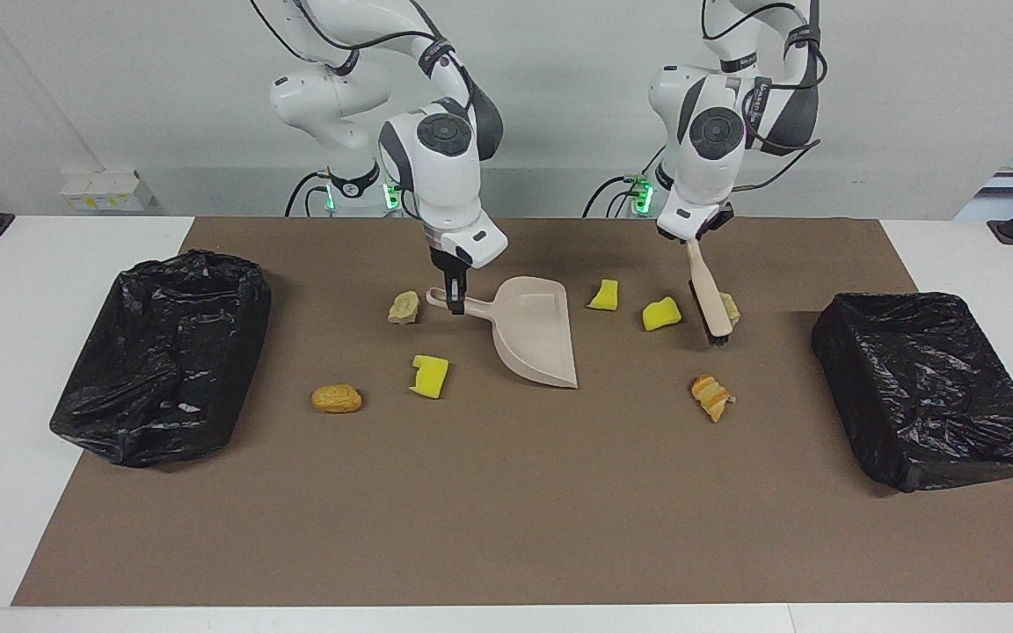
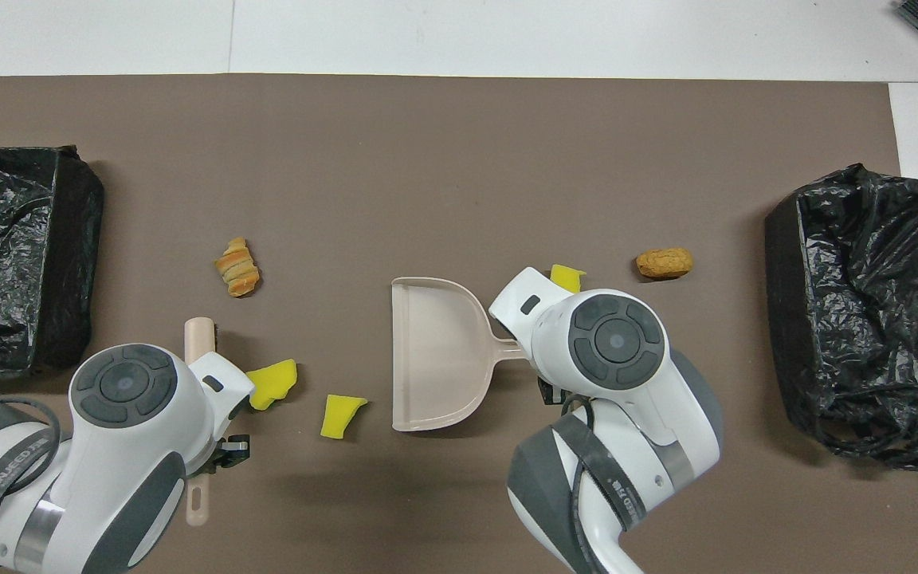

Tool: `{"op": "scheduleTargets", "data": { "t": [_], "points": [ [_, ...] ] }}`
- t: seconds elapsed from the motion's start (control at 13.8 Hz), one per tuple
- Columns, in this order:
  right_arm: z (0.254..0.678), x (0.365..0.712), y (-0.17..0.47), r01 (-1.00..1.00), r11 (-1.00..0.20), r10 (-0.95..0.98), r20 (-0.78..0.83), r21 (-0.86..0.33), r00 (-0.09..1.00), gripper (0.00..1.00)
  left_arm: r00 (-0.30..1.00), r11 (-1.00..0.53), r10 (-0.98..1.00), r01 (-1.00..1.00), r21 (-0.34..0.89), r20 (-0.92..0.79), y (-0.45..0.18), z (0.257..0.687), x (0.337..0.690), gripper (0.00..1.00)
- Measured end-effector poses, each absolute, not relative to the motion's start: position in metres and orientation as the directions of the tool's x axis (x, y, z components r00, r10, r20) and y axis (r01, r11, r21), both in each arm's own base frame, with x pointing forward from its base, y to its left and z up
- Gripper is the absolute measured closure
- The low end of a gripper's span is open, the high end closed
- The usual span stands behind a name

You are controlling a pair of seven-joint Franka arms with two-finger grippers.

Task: Sweep and dump trash in bin
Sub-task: 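Sweep the sponge pieces into the dustpan with the left gripper's brush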

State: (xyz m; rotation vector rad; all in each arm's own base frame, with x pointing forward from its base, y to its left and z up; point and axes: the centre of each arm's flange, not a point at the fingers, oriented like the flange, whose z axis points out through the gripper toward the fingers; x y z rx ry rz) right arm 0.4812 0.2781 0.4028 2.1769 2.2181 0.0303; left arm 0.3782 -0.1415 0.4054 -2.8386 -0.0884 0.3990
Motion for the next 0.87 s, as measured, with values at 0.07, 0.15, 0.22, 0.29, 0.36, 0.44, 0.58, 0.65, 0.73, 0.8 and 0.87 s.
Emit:
{"op": "scheduleTargets", "data": {
  "t": [0.07, 0.15, 0.22, 0.29, 0.36, 0.44, 0.58, 0.65, 0.73, 0.8, 0.87],
  "points": [
    [0.402, 0.477, 0.278, 0.999, 0.020, 1.000, -0.010, 0.038, -0.020, 0.67, 0.963, -0.957, 0.107, 0.032, -0.288, -0.248, -0.134, 0.408, 0.381, 0.73],
    [0.402, 0.474, 0.277, 0.999, 0.017, 1.000, -0.010, 0.037, -0.017, 0.67, 0.964, -0.955, 0.122, 0.050, -0.292, -0.235, -0.125, 0.412, 0.385, 0.73],
    [0.402, 0.472, 0.276, 0.999, 0.013, 1.000, -0.010, 0.035, -0.012, 0.67, 0.965, -0.955, 0.136, 0.066, -0.290, -0.226, -0.117, 0.416, 0.388, 0.73],
    [0.401, 0.470, 0.276, 0.999, 0.010, 1.000, -0.009, 0.034, -0.010, 0.67, 0.965, -0.955, 0.145, 0.079, -0.286, -0.219, -0.110, 0.419, 0.390, 0.73],
    [0.401, 0.469, 0.275, 0.999, 0.010, 1.000, -0.009, 0.033, -0.009, 0.67, 0.966, -0.956, 0.155, 0.094, -0.279, -0.207, -0.102, 0.420, 0.394, 0.73],
    [0.401, 0.468, 0.275, 0.999, 0.009, 1.000, -0.009, 0.032, -0.009, 0.67, 0.967, -0.958, 0.160, 0.105, -0.268, -0.196, -0.093, 0.421, 0.398, 0.73],
    [0.401, 0.467, 0.275, 0.999, 0.010, 1.000, -0.009, 0.031, -0.010, 0.67, 0.968, -0.960, 0.175, 0.128, -0.251, -0.177, -0.075, 0.417, 0.404, 0.73],
    [0.401, 0.466, 0.276, 0.999, 0.011, 1.000, -0.009, 0.031, -0.011, 0.67, 0.969, -0.960, 0.179, 0.135, -0.244, -0.170, -0.068, 0.409, 0.404, 0.73],
    [0.401, 0.465, 0.276, 0.999, 0.011, 1.000, -0.009, 0.031, -0.011, 0.67, 0.969, -0.961, 0.178, 0.133, -0.241, -0.172, -0.066, 0.400, 0.402, 0.73],
    [0.401, 0.464, 0.277, 0.999, 0.012, 1.000, -0.009, 0.029, -0.011, 0.67, 0.970, -0.963, 0.166, 0.120, -0.240, -0.180, -0.066, 0.392, 0.398, 0.73],
    [0.400, 0.462, 0.279, 1.000, 0.009, 1.000, -0.008, 0.028, -0.009, 0.67, 0.970, -0.966, 0.146, 0.097, -0.240, -0.195, -0.066, 0.386, 0.395, 0.73]
  ]
}}
